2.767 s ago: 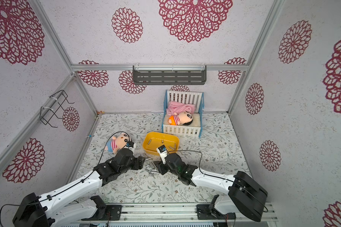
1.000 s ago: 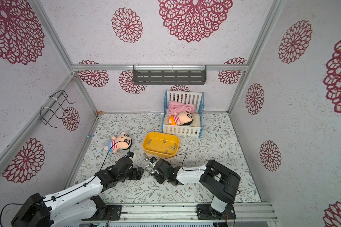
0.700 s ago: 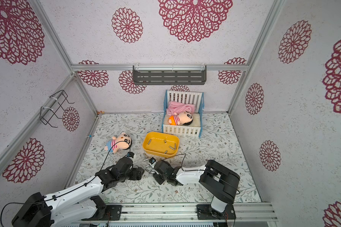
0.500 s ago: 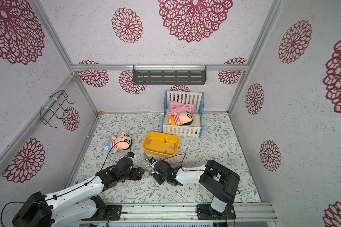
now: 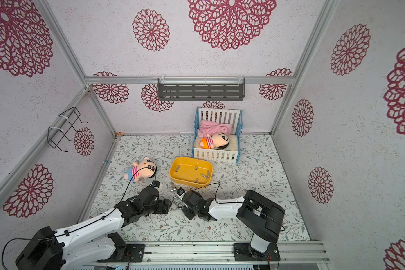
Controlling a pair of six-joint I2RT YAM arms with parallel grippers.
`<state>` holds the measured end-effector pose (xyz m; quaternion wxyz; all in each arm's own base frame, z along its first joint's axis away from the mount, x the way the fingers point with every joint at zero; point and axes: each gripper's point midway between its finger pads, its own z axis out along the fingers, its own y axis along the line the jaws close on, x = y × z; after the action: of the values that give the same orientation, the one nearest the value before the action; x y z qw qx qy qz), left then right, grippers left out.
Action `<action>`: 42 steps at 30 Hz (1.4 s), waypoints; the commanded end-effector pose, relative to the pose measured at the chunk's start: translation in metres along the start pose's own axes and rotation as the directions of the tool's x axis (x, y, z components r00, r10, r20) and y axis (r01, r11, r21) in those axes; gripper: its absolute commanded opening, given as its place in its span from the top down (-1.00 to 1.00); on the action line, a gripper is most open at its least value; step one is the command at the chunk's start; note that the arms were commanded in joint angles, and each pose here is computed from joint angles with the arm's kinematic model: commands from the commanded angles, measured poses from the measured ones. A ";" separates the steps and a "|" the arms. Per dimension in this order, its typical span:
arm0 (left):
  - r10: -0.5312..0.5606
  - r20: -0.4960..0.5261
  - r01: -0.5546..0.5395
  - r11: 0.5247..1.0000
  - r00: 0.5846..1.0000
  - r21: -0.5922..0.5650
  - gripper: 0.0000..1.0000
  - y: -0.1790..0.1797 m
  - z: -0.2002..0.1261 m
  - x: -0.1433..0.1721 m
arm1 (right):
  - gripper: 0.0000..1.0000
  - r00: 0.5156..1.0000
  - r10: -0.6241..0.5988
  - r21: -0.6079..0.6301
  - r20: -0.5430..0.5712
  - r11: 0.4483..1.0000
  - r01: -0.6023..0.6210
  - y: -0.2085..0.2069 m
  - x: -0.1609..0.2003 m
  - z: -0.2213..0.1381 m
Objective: Put the screws on the desktop into the storage box
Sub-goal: Pick up the screw from the center of the board.
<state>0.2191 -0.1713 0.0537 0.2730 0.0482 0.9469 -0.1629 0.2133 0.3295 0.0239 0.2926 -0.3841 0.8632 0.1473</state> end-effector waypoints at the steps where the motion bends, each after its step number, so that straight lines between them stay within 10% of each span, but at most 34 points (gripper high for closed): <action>1: 0.000 0.025 -0.001 1.000 1.000 0.019 -0.68 -0.007 -0.002 -0.010 | 0.51 0.999 -0.006 0.011 0.040 1.000 0.005 0.001 -0.017 -0.006; 42: 0.000 0.034 -0.001 1.000 0.999 0.016 -0.68 -0.006 -0.004 -0.013 | 0.73 0.999 -0.030 -0.017 0.040 0.999 0.031 0.009 -0.019 -0.012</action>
<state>0.2197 -0.1718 0.0547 0.2738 0.0481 0.9466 -0.1633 0.2117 0.3360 0.0254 0.2856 -0.3932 0.8611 0.1494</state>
